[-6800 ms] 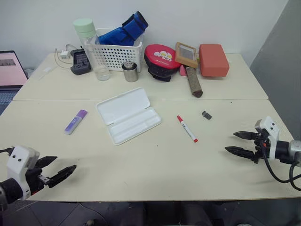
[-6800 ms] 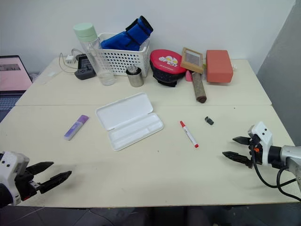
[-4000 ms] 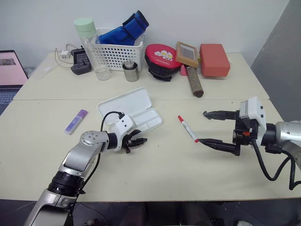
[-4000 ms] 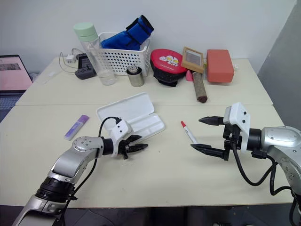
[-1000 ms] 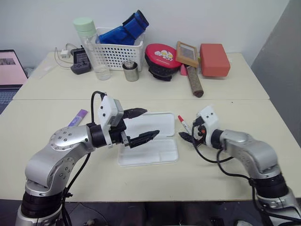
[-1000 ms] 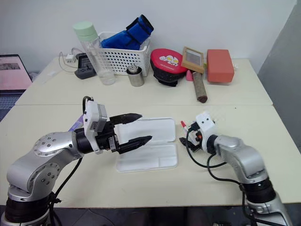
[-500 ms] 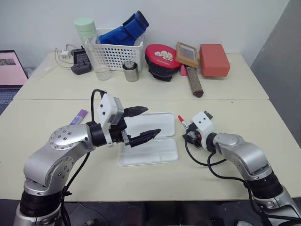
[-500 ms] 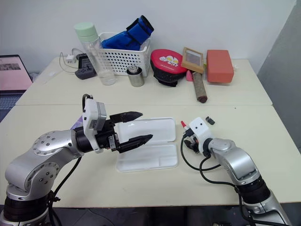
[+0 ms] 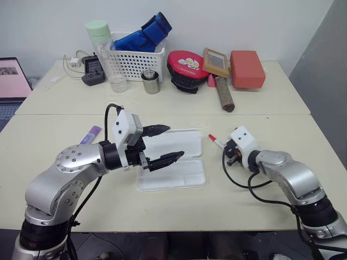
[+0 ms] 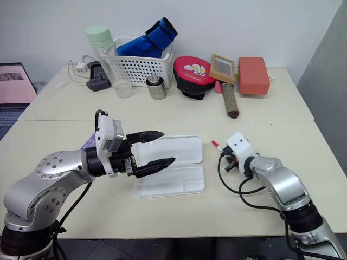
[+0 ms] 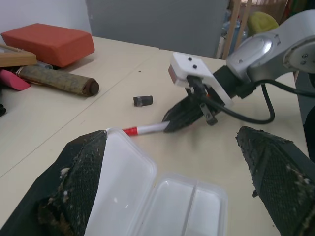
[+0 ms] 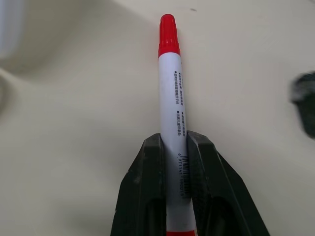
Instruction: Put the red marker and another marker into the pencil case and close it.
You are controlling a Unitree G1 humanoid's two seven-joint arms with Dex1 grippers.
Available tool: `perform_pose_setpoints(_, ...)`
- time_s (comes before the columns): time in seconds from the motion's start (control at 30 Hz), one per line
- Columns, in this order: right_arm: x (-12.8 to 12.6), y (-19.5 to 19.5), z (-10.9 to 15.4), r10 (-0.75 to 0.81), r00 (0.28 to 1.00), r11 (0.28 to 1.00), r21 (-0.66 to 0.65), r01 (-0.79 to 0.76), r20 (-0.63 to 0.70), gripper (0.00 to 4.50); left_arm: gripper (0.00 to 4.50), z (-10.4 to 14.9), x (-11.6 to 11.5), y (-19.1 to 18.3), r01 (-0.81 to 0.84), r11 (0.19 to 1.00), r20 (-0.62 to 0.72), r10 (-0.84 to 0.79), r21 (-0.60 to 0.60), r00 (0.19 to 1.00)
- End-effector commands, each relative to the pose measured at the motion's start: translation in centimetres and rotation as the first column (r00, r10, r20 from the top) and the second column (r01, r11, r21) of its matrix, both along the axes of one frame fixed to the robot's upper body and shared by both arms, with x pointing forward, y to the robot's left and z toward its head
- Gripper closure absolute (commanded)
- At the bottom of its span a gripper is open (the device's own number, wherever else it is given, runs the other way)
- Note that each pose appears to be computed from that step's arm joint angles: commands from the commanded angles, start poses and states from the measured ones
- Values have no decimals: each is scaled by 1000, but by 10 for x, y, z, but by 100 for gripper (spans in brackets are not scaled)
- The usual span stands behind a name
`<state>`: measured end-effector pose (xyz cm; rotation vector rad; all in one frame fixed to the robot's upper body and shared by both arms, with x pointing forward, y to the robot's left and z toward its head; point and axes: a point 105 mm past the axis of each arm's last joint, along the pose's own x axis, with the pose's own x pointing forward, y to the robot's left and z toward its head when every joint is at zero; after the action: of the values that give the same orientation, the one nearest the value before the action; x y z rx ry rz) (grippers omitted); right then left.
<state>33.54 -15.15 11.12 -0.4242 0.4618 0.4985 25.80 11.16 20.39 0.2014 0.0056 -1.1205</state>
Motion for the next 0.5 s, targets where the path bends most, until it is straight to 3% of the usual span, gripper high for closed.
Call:
perform_pose_setpoints(0.03,9,17,69,126,961,988,60,-145,247,421,0,4,-9,10,23,999,19,-23,39,1000)
perform_pose_setpoints(0.13,-9,48,98,321,886,916,126,-380,334,421,0,-1,-14,25,-1,996,4,1,94,1000)
perform_pose_setpoints(0.23,-43,70,106,556,751,782,83,-618,356,421,0,-2,-23,40,-13,992,-16,15,123,1000)
perform_pose_setpoints(0.37,-54,88,90,720,638,661,12,-750,271,421,0,-1,-40,71,-54,979,-54,65,195,996)
perform_pose_setpoints(0.5,-40,102,68,774,604,624,-65,-779,192,421,0,-8,-48,88,-91,956,-78,117,278,990)
